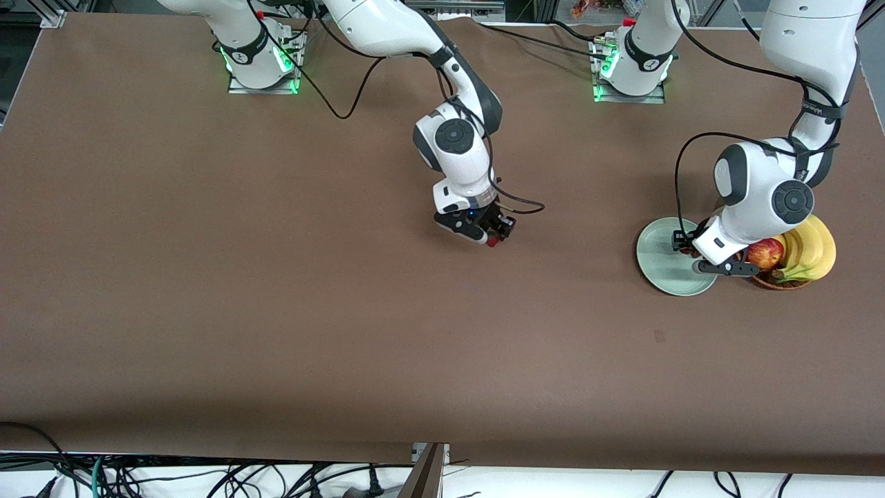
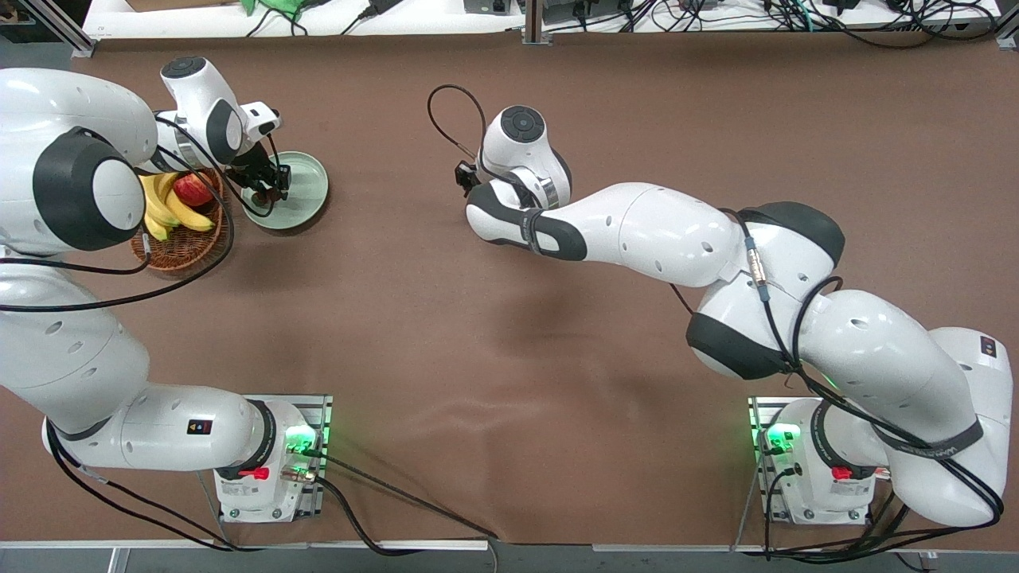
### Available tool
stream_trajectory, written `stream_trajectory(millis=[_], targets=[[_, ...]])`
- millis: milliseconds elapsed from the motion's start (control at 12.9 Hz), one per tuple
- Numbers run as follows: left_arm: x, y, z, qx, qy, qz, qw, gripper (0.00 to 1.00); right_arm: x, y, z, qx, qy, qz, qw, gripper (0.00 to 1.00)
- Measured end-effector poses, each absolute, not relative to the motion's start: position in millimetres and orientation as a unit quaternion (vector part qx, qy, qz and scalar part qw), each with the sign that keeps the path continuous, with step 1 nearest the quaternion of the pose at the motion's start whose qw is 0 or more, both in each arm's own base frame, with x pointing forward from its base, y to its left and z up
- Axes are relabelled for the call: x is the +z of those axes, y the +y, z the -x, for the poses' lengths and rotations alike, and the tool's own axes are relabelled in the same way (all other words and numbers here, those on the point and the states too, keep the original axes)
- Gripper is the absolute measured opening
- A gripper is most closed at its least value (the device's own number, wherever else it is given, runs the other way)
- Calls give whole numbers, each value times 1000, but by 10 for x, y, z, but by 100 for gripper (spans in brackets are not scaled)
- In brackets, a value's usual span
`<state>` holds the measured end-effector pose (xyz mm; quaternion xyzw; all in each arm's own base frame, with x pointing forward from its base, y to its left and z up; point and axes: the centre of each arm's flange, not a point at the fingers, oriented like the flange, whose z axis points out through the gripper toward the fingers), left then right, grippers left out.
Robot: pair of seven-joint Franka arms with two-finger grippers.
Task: Collect all strawberries into plate
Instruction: 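Drop the strawberry on the plate with the left gripper while the right gripper sets another, then grasp the third strawberry with the left gripper while the right gripper withdraws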
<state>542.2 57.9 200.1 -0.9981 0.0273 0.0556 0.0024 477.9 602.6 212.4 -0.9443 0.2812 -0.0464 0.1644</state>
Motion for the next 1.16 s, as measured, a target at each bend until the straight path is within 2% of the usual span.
stream_trajectory(millis=[77,310,387,542,697,929,1161], targets=[[2026,574,-5431,53,34,998,2,60,2202,5981,-4859,-50,285,943,163,74],[2341,536,-5558,38,42,998,-1,93,2512,5585,-5265,-47,290,950,108,77],[2575,487,-5633,42,43,998,-5,100,2714,5439,-5394,-40,277,955,94,77],[3065,266,-5741,48,40,998,-14,100,3169,5047,-5658,-14,249,965,79,81],[3258,-49,-5750,44,34,998,-19,100,3641,4510,-5943,12,214,974,78,99],[3225,-777,-5671,53,3,998,-25,100,4167,3595,-6289,29,217,974,59,100],[3245,-1818,-5422,58,-40,997,-32,100,4475,3123,-6321,49,187,980,49,100]])
